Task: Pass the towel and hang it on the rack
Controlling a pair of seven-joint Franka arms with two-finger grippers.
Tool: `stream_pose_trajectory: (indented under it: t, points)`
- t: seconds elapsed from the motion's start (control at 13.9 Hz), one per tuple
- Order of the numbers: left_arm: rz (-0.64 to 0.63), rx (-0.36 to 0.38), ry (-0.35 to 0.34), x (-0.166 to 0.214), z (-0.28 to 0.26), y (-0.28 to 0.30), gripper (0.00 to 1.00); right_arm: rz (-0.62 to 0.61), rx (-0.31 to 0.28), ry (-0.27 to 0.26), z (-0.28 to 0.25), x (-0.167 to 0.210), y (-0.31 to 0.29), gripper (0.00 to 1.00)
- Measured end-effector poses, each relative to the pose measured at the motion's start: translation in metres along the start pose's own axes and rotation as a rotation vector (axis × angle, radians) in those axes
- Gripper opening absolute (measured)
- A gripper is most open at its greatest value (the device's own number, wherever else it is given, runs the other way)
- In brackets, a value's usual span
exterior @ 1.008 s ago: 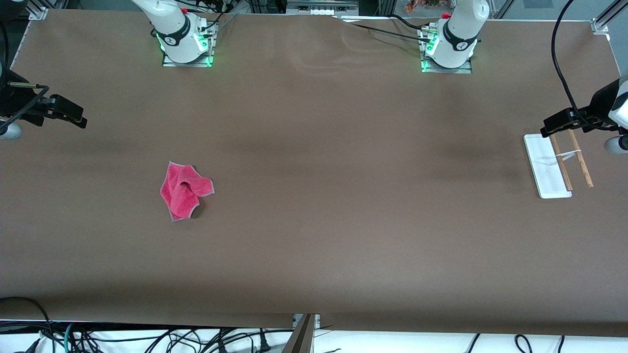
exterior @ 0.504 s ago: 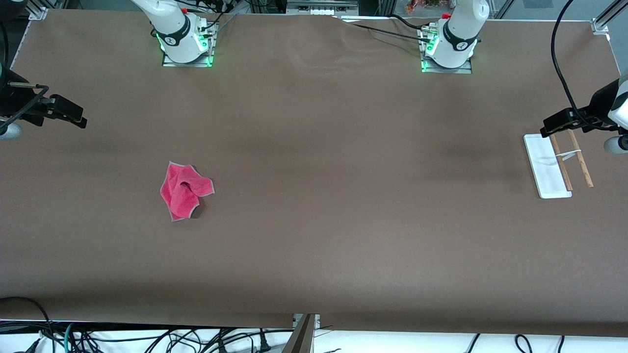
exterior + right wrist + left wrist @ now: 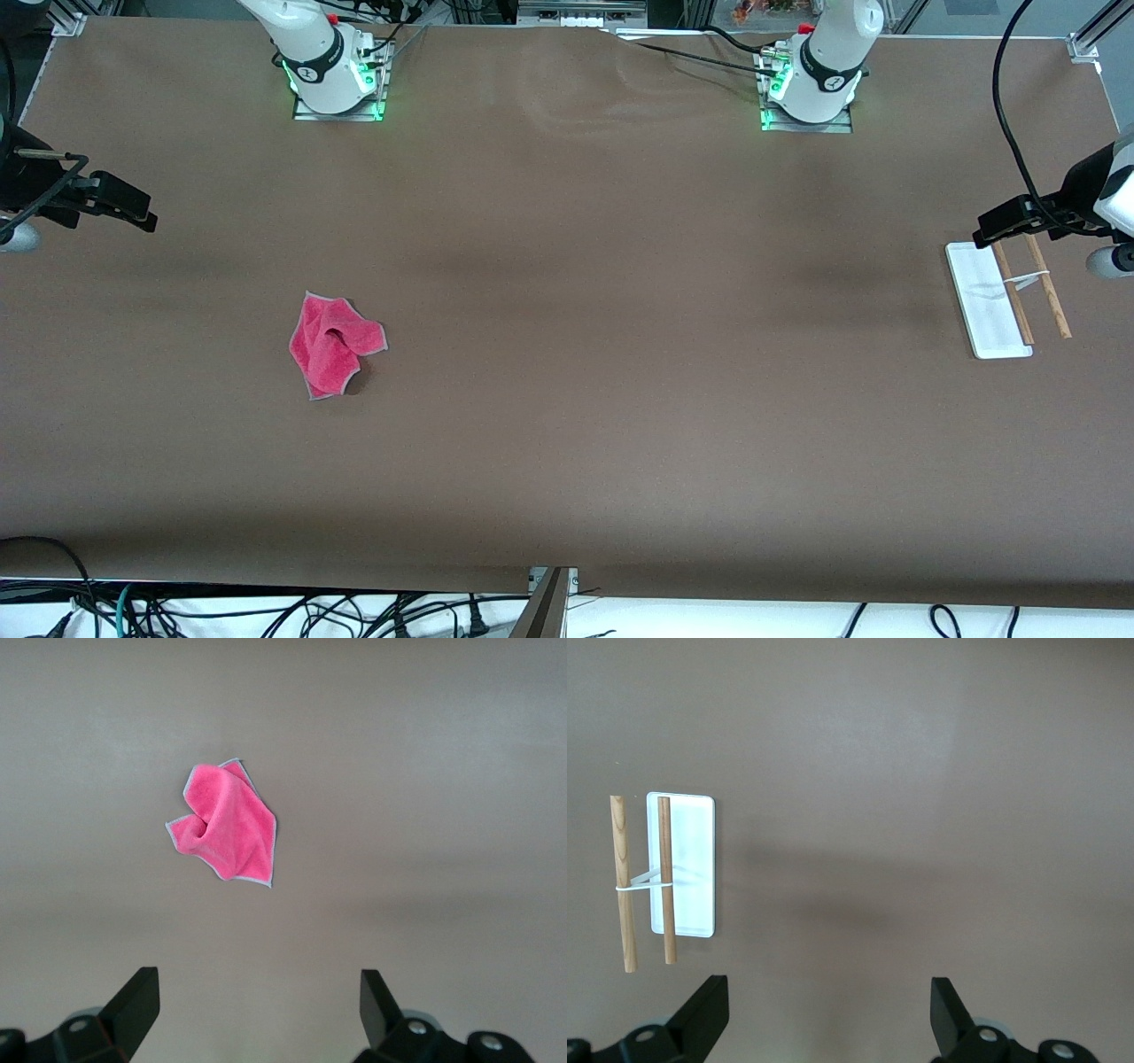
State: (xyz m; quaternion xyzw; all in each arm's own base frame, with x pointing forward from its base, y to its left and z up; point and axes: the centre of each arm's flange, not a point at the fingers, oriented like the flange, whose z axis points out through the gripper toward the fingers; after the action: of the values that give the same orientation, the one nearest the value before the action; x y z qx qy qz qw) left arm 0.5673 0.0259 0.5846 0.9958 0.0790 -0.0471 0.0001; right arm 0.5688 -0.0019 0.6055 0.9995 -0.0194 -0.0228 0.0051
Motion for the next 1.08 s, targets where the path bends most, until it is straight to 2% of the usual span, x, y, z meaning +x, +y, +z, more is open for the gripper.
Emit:
stream_pose_trajectory:
  t: [0.58,1.08]
  points:
    - [0.000,0.000,0.000,0.000,0.000,0.000,1.00,-0.002,0.000,-0.020,0.007,0.003,-0.001,1.00]
    - [0.000,0.000,-0.001,0.000,0.000,0.000,1.00,-0.028,0.000,-0.132,0.084,0.039,-0.016,1.00]
